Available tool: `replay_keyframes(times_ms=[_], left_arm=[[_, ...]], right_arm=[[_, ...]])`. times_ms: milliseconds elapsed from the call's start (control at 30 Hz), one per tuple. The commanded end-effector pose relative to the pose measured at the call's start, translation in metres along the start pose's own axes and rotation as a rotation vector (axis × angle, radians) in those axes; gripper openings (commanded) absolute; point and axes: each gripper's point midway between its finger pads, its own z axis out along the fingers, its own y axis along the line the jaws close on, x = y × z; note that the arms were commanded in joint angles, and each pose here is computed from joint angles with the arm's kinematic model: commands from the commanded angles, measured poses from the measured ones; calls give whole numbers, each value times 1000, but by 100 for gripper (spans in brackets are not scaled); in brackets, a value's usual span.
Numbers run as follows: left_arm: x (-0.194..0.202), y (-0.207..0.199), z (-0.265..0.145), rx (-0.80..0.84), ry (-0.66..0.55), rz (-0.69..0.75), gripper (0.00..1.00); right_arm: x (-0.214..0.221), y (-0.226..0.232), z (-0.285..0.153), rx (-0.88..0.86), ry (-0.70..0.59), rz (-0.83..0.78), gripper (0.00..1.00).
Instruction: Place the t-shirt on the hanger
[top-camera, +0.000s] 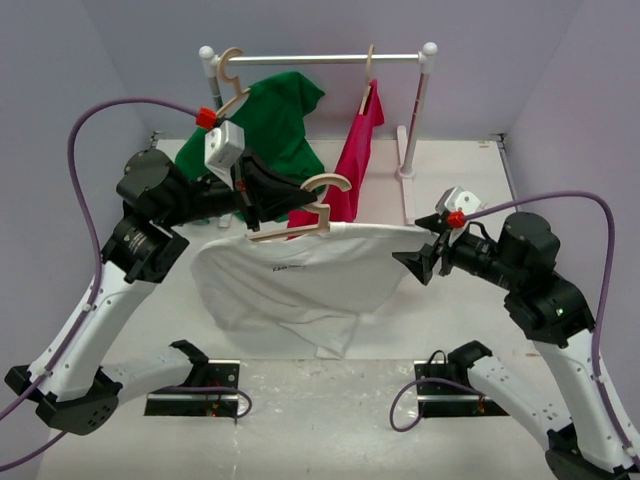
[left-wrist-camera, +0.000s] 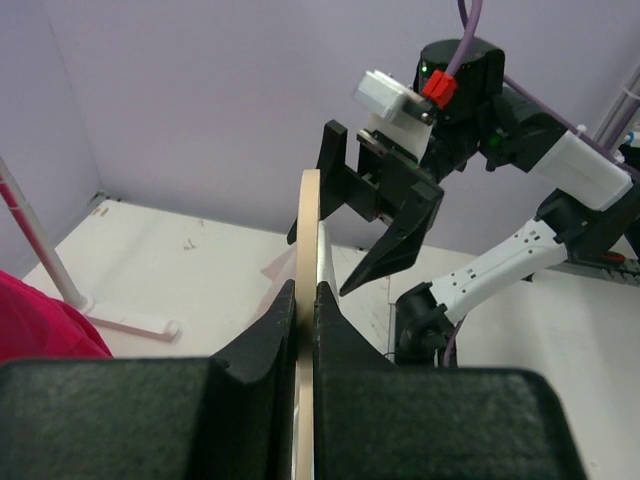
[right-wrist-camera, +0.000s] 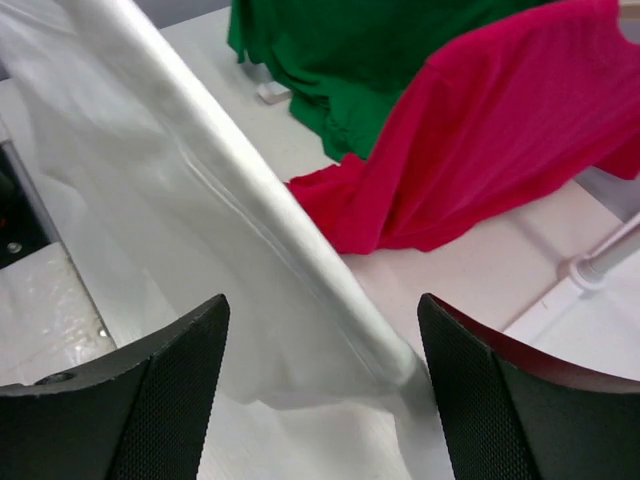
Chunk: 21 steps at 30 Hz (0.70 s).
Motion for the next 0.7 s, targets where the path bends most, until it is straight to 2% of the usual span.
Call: replay_keyframes(times_ms=[0, 33, 100, 267, 333, 433, 467, 533, 600, 633, 667], left_arm=[[-34, -17, -15, -21, -90, 83, 0], [-36, -19, -16, -15, -92, 80, 0], [-40, -22, -17, -11, -100, 87, 0], [-48, -24, -21, -29, -110, 98, 0], [-53, -19, -23, -67, -118, 105, 0], [-62, -17, -26, -103, -127, 122, 0], [-64, -17, -26, -106, -128, 126, 0], [-68, -20, -25, -94, -129, 131, 0], [-71, -22, -24, -86, -134, 128, 0], [-72, -22, -24, -83, -136, 129, 0], [-73, -21, -24, -89, -139, 128, 0]], right_arm=[[17, -28, 3, 144, 4, 22, 74], [23, -34, 4, 174, 17, 28, 70], [24, -46, 4, 235, 18, 34, 69], [29, -57, 3, 304, 14, 40, 42], [34, -59, 1, 324, 16, 46, 42], [44, -56, 0, 327, 26, 61, 58], [47, -55, 1, 319, 27, 62, 58], [49, -53, 3, 306, 24, 62, 47], [50, -55, 5, 313, 31, 65, 29], [49, -56, 5, 319, 33, 67, 19], [49, -62, 3, 352, 35, 78, 0]])
